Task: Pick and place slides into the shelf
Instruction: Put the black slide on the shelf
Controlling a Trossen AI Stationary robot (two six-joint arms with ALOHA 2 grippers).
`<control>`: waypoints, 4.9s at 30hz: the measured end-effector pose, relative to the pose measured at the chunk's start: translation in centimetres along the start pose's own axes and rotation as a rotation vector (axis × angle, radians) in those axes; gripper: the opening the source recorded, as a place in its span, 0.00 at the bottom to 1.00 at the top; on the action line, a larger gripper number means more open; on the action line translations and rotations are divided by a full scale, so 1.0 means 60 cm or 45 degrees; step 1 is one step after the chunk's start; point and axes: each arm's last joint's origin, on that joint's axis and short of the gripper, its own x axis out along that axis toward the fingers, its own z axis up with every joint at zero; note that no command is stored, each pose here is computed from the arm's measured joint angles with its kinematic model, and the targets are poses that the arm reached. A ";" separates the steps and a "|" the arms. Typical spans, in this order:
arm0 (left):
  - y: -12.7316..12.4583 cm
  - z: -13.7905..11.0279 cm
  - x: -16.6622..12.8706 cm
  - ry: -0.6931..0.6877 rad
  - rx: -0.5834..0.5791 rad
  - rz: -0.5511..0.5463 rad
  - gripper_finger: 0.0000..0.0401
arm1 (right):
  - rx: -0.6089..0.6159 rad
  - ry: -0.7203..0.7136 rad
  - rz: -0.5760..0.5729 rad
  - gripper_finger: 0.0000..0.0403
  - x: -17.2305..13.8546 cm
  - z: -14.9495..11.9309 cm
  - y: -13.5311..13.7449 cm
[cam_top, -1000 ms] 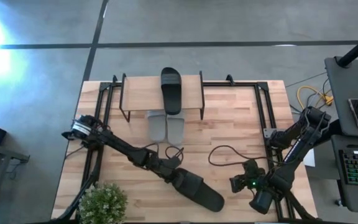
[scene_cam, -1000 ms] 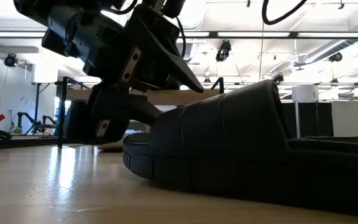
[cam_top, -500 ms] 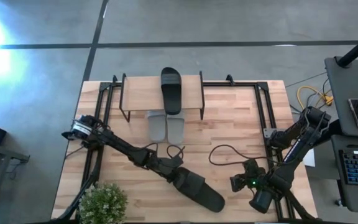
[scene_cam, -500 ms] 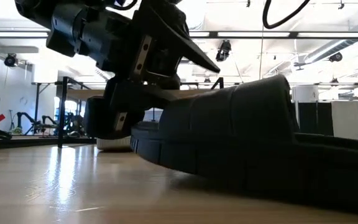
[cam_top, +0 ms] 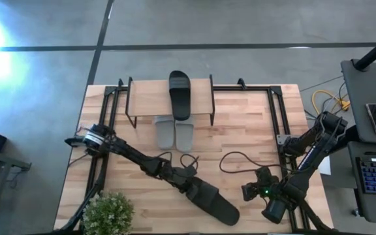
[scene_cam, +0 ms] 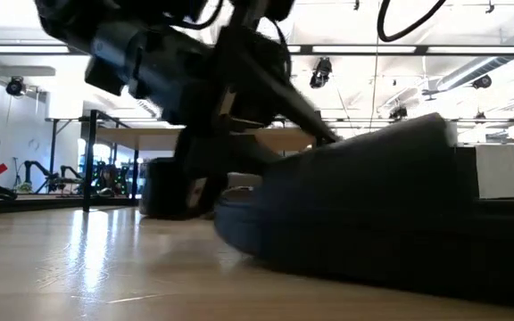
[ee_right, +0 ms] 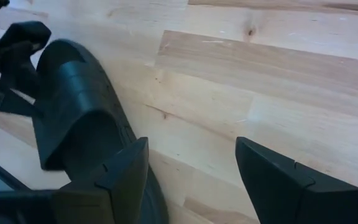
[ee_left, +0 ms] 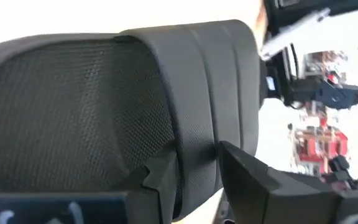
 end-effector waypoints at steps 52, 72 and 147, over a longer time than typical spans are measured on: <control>-0.185 0.231 -0.678 -0.108 0.467 0.880 0.00 | -0.065 -0.071 0.400 0.56 0.059 0.167 0.145; -0.141 0.079 -0.381 0.799 0.465 0.317 0.00 | -0.152 0.154 0.311 0.53 0.056 0.143 0.126; -0.153 -0.249 -0.183 0.133 0.973 1.184 0.56 | -1.203 -0.298 -0.249 0.49 0.021 0.101 0.240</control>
